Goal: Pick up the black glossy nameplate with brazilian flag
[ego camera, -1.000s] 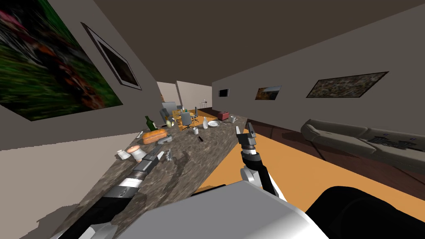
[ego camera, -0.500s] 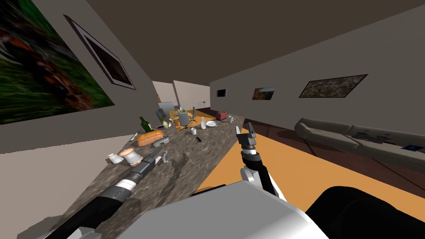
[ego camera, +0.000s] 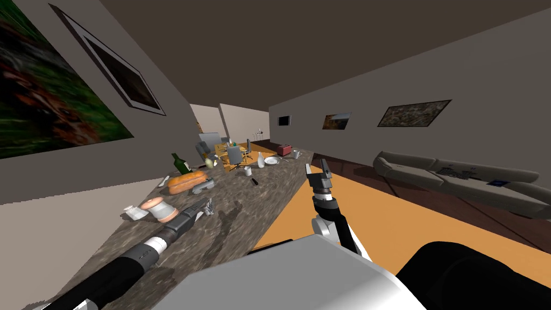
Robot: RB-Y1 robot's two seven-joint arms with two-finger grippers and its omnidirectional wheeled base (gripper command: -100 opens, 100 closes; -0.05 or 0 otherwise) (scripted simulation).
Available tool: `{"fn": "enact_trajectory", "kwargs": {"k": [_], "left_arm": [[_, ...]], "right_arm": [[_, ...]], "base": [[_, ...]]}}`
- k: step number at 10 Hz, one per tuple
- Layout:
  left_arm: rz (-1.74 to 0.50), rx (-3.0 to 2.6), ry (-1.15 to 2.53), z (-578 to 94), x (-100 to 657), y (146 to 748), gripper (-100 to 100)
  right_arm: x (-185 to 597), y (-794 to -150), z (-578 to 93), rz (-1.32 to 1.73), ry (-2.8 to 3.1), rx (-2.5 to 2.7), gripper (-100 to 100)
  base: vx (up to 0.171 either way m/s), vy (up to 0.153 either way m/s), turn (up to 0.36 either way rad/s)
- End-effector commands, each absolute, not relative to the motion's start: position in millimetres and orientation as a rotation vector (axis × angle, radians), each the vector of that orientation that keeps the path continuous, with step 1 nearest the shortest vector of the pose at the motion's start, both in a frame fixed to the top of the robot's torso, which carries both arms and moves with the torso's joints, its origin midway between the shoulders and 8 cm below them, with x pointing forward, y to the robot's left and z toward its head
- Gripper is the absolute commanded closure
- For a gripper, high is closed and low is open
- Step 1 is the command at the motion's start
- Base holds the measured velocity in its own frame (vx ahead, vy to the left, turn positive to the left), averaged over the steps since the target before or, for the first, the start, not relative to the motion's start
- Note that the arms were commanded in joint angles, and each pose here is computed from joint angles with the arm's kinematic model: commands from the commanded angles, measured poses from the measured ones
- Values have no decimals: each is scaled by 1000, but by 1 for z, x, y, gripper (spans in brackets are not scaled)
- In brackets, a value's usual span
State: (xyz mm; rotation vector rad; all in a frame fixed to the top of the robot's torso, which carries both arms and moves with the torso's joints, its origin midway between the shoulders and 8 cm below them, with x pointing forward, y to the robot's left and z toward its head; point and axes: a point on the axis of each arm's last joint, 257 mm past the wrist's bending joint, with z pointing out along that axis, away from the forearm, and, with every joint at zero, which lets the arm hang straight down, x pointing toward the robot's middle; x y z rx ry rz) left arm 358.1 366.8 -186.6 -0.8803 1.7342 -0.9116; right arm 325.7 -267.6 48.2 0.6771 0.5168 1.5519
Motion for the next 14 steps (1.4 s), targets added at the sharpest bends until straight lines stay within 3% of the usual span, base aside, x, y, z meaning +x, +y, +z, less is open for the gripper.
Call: {"fn": "enact_trajectory", "kwargs": {"k": [1, 14], "left_arm": [[-876, -886, 1785, -193, 358, 372, -100], [-470, -1067, 2186, -261, 311, 449, -100]], "right_arm": [[326, -268, 48, 1552, 517, 677, 0], [326, -268, 48, 1552, 517, 677, 0]], "base": [[5, -6, -41], [18, -6, -73]]}}
